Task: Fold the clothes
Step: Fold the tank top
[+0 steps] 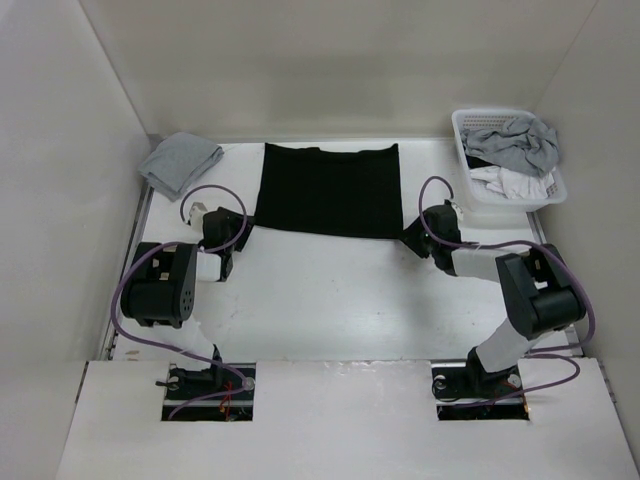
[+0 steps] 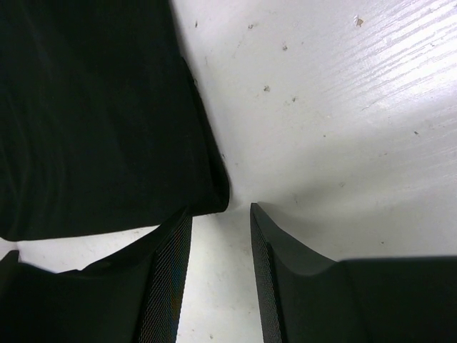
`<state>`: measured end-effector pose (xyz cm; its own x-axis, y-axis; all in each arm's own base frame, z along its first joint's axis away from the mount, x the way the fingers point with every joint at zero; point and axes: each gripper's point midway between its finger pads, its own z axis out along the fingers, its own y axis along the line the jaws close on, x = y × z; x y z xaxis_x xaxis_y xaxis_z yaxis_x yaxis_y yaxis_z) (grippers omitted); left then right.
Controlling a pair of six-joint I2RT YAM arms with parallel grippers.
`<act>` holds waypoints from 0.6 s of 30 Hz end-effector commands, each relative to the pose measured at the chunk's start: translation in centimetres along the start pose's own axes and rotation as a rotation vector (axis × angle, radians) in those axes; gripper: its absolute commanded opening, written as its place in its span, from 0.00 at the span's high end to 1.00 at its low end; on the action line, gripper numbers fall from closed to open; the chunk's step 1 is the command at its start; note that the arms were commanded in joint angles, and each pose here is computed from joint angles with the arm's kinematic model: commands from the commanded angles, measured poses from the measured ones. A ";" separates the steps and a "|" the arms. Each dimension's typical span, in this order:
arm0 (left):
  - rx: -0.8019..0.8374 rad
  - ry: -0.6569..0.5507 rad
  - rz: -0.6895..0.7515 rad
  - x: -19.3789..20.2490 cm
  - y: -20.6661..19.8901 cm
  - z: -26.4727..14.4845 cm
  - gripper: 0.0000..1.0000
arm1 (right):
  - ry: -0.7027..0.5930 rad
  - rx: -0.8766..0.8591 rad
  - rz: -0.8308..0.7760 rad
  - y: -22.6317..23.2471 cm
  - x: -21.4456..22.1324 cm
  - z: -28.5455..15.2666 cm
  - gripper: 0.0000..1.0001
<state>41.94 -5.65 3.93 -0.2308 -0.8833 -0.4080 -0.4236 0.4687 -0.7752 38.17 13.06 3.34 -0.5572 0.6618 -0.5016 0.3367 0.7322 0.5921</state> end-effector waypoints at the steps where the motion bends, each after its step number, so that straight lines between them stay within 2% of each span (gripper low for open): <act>1: 0.029 0.022 0.005 0.6 -0.5 0.2 0.52 | -0.042 -0.021 0.028 1.3 -1.2 0.5 0.57; 5: 0.016 0.037 -0.008 1.0 -0.7 1.9 0.58 | -0.043 -0.024 0.038 1.4 -1.2 0.7 0.60; 9: -0.009 0.025 -0.041 0.9 -0.2 2.3 0.75 | -0.054 -0.031 0.052 1.6 -1.4 1.1 0.63; 14: -0.010 0.001 -0.045 0.5 -0.5 2.7 0.82 | -0.055 -0.033 0.071 1.6 -1.3 1.7 0.65; 18: -0.013 0.005 -0.045 0.6 -0.3 3.1 0.94 | -0.063 -0.032 0.088 1.5 -1.4 2.0 0.68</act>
<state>43.97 -6.45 2.55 -0.2255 -0.9038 -0.3638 -0.4378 0.4276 -0.7909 39.71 13.53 3.09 -0.5175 0.7118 -0.4749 0.3585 0.6843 0.6350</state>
